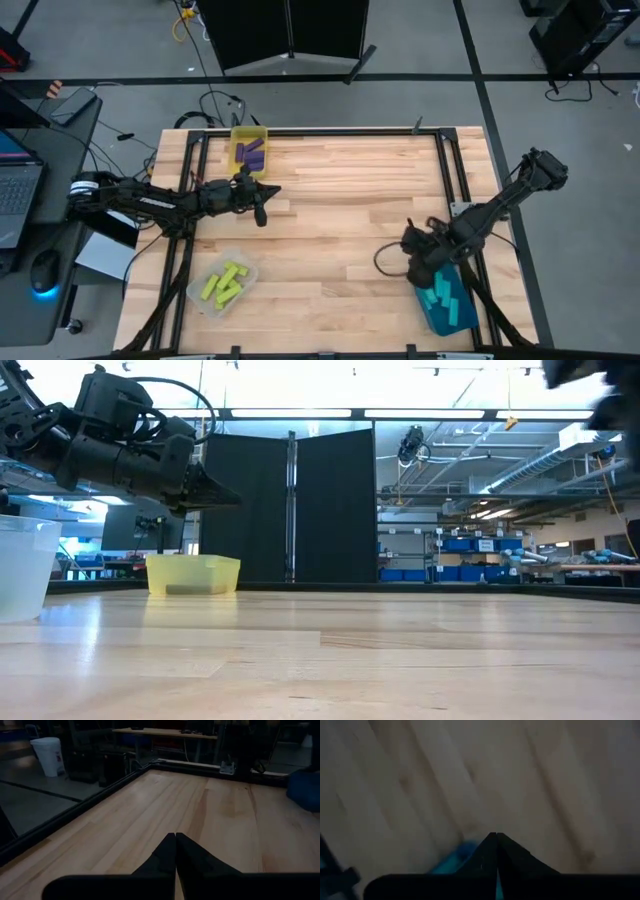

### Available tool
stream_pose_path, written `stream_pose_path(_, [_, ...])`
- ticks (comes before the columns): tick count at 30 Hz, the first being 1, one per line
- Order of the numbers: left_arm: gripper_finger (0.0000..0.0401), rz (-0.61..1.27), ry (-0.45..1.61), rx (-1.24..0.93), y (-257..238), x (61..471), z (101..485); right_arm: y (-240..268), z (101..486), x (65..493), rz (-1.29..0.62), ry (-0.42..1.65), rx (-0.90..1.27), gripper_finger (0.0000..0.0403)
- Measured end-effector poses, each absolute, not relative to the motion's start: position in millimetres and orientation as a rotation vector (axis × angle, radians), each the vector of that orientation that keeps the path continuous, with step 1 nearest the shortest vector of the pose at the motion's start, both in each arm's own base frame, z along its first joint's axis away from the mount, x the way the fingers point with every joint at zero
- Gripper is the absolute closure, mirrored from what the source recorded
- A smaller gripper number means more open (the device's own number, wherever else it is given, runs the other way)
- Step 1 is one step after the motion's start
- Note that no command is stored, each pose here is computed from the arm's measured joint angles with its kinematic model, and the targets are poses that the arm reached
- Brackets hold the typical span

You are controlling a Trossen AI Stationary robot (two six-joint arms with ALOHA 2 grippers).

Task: Sort blocks
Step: Return to Home Position

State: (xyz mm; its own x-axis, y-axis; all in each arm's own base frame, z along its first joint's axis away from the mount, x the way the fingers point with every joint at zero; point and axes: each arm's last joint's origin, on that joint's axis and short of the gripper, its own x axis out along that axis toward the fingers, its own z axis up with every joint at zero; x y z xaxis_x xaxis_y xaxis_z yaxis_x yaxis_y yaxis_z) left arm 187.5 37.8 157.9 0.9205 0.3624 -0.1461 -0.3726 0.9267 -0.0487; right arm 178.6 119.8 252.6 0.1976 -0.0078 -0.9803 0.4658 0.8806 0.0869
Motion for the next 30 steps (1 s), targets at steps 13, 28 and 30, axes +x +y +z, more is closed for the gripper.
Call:
stream_pose_path(13, [0.0385,0.375,0.136,-0.044,38,188,158,42,279,230,-0.136,0.964,0.074,0.0397])
stream_pose_path(28, [0.0385,0.374,0.139,-0.025,38,188,158,-31,264,261,-0.101,0.532,-0.105,0.0398])
stream_pose_path(30, [0.0385,0.374,0.139,-0.025,38,188,158,-34,256,260,-0.113,0.478,-0.127,0.0398])
